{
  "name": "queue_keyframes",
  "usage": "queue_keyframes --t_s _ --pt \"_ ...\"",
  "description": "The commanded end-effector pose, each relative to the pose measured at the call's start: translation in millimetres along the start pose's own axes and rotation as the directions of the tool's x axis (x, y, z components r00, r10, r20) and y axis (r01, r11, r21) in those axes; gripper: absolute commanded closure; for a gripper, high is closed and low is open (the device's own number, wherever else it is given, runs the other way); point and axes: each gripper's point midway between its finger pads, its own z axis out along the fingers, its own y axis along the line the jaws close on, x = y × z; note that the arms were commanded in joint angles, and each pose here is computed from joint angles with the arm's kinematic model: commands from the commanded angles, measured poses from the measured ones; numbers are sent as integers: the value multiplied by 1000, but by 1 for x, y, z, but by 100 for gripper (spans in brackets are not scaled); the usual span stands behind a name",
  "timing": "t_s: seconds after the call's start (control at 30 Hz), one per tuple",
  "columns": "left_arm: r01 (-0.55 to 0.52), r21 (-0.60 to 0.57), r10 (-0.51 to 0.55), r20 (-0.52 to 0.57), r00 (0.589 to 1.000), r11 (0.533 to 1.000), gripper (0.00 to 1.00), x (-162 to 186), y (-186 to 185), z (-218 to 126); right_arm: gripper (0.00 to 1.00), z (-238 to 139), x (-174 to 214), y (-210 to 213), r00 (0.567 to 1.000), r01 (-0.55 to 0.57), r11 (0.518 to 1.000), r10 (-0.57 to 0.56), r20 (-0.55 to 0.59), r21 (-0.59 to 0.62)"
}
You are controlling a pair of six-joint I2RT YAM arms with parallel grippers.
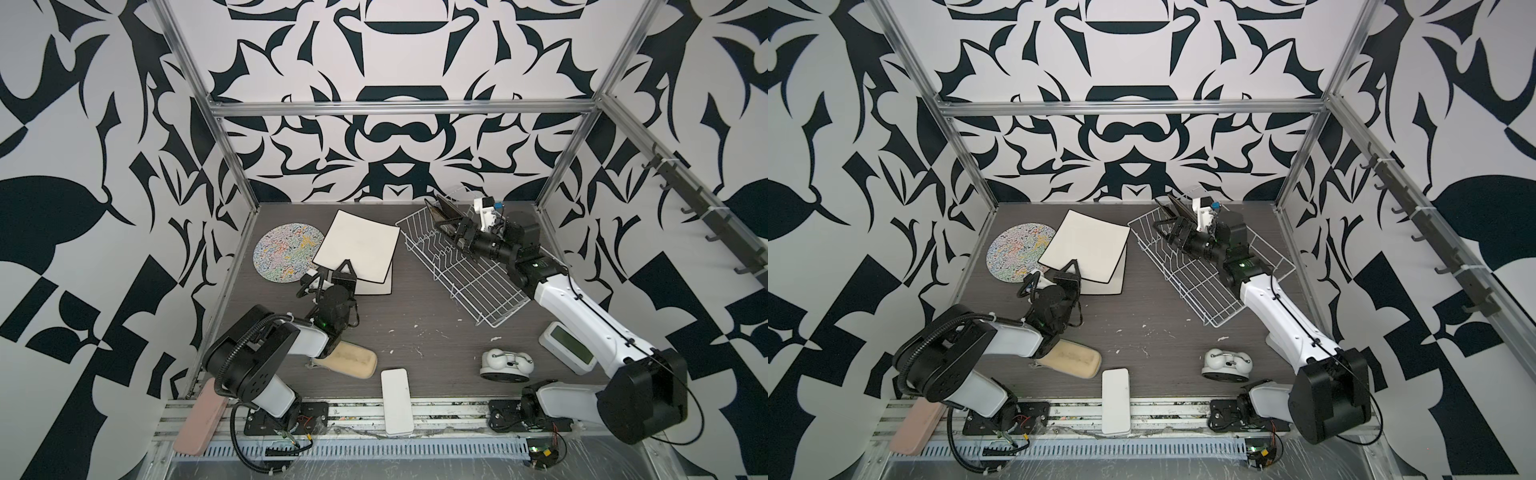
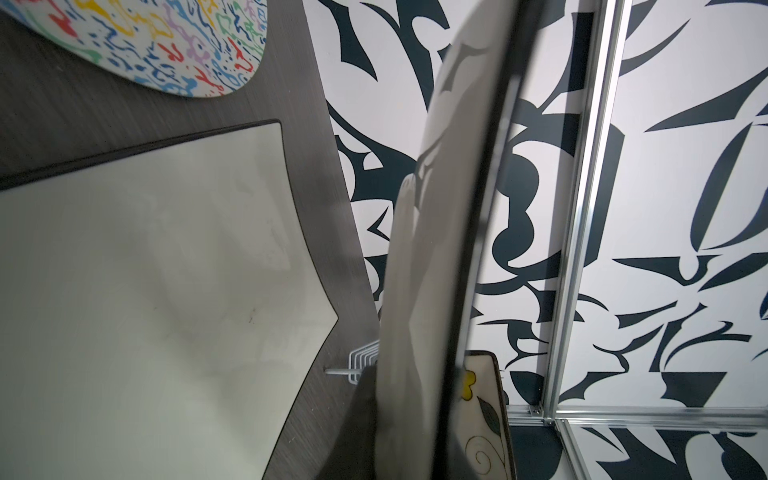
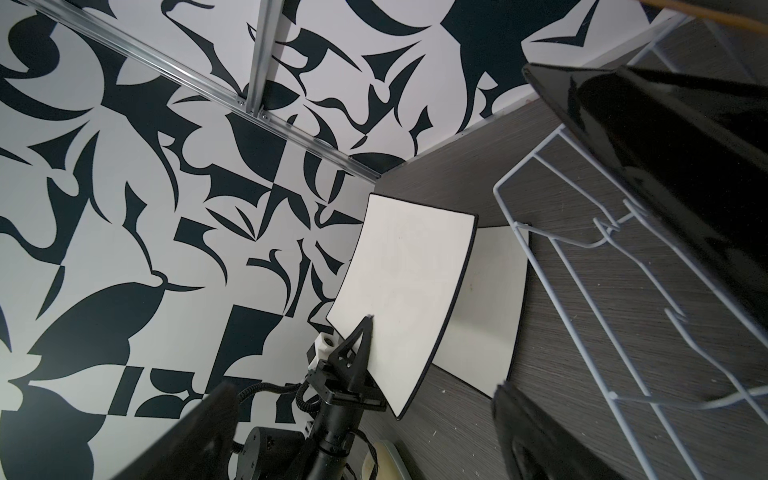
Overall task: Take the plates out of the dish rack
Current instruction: 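Lower the pale plate flat onto the white square plate with the left gripper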
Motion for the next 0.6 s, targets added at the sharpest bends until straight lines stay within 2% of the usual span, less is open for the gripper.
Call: queue_keyframes --t_s 0.0,0.27,0.57 --pt "177 253 -205 86 975 951 100 -21 -77 -4 1 -3 -10 21 998 52 998 -50 37 -40" --pt "229 217 -260 128 957 949 100 -15 -59 -1 1 7 0 25 999 46 998 -46 16 -48" --pt "238 182 -268 164 949 954 100 -12 -41 3 1 19 8 27 998 57 998 -57 -14 -42"
